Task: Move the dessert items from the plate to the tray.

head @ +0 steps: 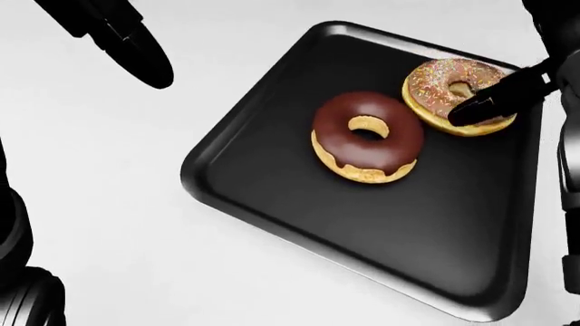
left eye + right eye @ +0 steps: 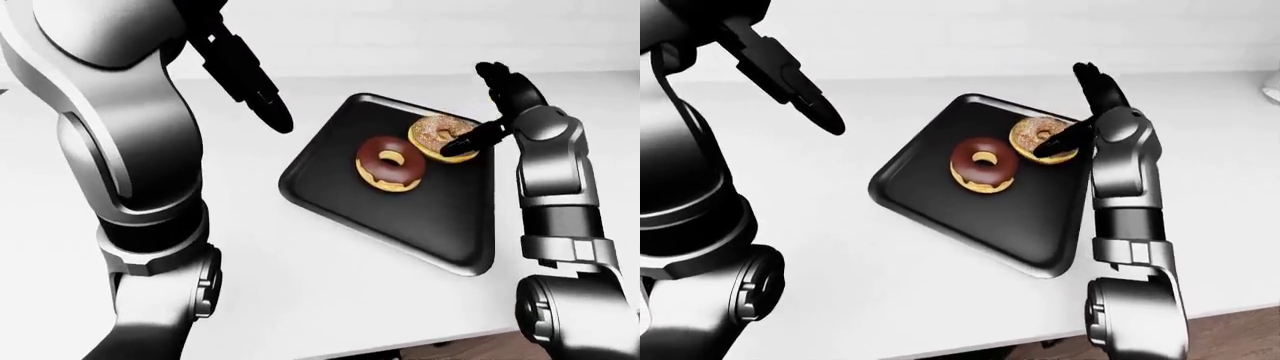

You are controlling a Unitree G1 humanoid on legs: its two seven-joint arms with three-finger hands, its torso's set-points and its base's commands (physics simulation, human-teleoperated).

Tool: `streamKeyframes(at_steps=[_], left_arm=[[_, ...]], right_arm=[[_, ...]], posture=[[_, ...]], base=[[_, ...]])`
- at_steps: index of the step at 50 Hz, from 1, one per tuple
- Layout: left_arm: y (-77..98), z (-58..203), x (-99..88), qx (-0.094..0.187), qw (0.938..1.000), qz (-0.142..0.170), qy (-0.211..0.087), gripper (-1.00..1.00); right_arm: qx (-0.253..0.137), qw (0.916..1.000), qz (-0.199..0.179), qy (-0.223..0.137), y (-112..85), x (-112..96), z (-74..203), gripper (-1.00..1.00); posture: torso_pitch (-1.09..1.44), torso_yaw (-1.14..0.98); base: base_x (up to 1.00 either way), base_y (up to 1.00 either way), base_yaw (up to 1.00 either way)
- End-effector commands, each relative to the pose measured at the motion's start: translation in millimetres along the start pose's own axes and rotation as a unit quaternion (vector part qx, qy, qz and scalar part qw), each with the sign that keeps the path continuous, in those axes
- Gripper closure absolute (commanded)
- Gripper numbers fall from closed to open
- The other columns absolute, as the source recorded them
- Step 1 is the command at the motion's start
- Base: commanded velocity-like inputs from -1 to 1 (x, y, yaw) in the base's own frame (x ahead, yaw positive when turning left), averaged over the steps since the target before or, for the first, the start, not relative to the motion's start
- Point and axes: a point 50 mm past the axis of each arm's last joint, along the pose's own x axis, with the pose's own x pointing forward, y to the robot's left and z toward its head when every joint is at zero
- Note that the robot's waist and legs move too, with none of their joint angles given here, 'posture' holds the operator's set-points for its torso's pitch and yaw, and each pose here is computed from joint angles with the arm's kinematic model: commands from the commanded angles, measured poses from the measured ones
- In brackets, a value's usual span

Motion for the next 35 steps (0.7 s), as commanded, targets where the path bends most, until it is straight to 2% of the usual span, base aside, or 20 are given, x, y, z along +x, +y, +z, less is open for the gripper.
streamKeyframes(at_steps=[1,5,7,10,13,15,17,19,21,23,25,27,29,32,33,34,35], left_arm=[[9.0,8.9,-5.0,0.012,0.9994,0.027,-0.016,-1.00],[5.7,9.1,-5.1,0.012,0.9995,0.024,-0.016,-1.00],[6.6,8.3,-6.6,0.015,0.9996,0.022,-0.013,-1.00],[3.7,-4.0,-10.9,0.041,0.9990,0.015,0.009,-1.00],[12.5,-12.2,-17.1,0.050,0.9980,0.025,0.029,-1.00],[18.6,-18.5,-26.5,0.072,0.9958,0.029,0.048,-1.00],[23.1,-25.1,-34.1,0.082,0.9942,0.034,0.061,-1.00],[32.9,-30.9,-42.5,0.089,0.9919,0.051,0.076,-1.00],[40.0,-34.9,-50.3,0.091,0.9895,0.065,0.091,-1.00],[42.1,-41.2,-55.2,0.114,0.9843,0.075,0.111,-1.00],[46.0,-50.6,-65.9,0.137,0.9754,0.085,0.150,-1.00],[45.0,-59.0,-73.5,0.146,0.9717,0.081,0.167,-1.00],[40.7,-70.1,-86.7,0.171,0.9639,0.070,0.192,-1.00],[44.8,-80.6,-101.8,0.195,0.9533,0.083,0.215,-1.00],[43.6,-85.5,-106.7,0.206,0.9489,0.086,0.223,-1.00],[45.1,-90.4,-110.8,0.228,0.9408,0.091,0.233,-1.00],[44.6,-94.1,-115.3,0.223,0.9417,0.087,0.236,-1.00]], right_arm=[[-0.002,0.9984,-0.036,-0.045,-23.7,-8.1,24.2,-1.00],[0.003,0.9973,-0.037,-0.064,-43.1,-20.7,38.8,-1.00],[0.002,0.9971,-0.023,-0.072,-52.2,-34.9,43.0,-1.00],[0.009,0.9953,-0.018,-0.094,-67.6,-61.8,48.2,-1.00],[0.010,0.9927,-0.028,-0.117,-89.5,-89.3,53.7,-1.00],[0.010,0.9917,-0.035,-0.123,-102.5,-107.5,51.1,-1.00],[0.005,0.9905,-0.045,-0.129,-115.2,-122.5,50.9,-1.00],[0.003,0.9884,-0.059,-0.140,-131.5,-143.0,52.7,-1.00],[-0.004,0.9875,-0.066,-0.143,-138.2,-155.9,49.0,-1.00],[-0.008,0.9872,-0.069,-0.144,-141.8,-164.4,46.5,-1.00],[-0.008,0.9857,-0.081,-0.148,-150.8,-177.9,44.1,-1.00],[-0.012,0.9856,-0.086,-0.146,-154.1,-188.0,38.9,-1.00],[-0.013,0.9865,-0.087,-0.138,-154.8,-198.8,28.9,-1.00],[-0.008,0.9859,-0.099,-0.134,-159.7,-210.4,19.6,-1.00],[0.000,0.9860,-0.096,-0.137,-158.9,-214.1,15.5,-1.00],[0.002,0.9857,-0.101,-0.135,-160.0,-216.9,11.0,-1.00],[0.008,0.9854,-0.105,-0.134,-161.2,-220.4,6.1,-1.00]], posture=[[0.00,0.00],[0.00,0.00],[0.00,0.00],[0.00,0.00],[0.00,0.00],[0.00,0.00],[0.00,0.00],[0.00,0.00],[0.00,0.00],[0.00,0.00],[0.00,0.00],[0.00,0.00],[0.00,0.00],[0.00,0.00],[0.00,0.00],[0.00,0.00],[0.00,0.00]], base=[[0.00,0.00,0.00],[0.00,0.00,0.00],[0.00,0.00,0.00],[0.00,0.00,0.00],[0.00,0.00,0.00],[0.00,0.00,0.00],[0.00,0.00,0.00],[0.00,0.00,0.00],[0.00,0.00,0.00],[0.00,0.00,0.00],[0.00,0.00,0.00],[0.00,0.00,0.00],[0.00,0.00,0.00],[0.00,0.00,0.00],[0.00,0.00,0.00],[0.00,0.00,0.00],[0.00,0.00,0.00]])
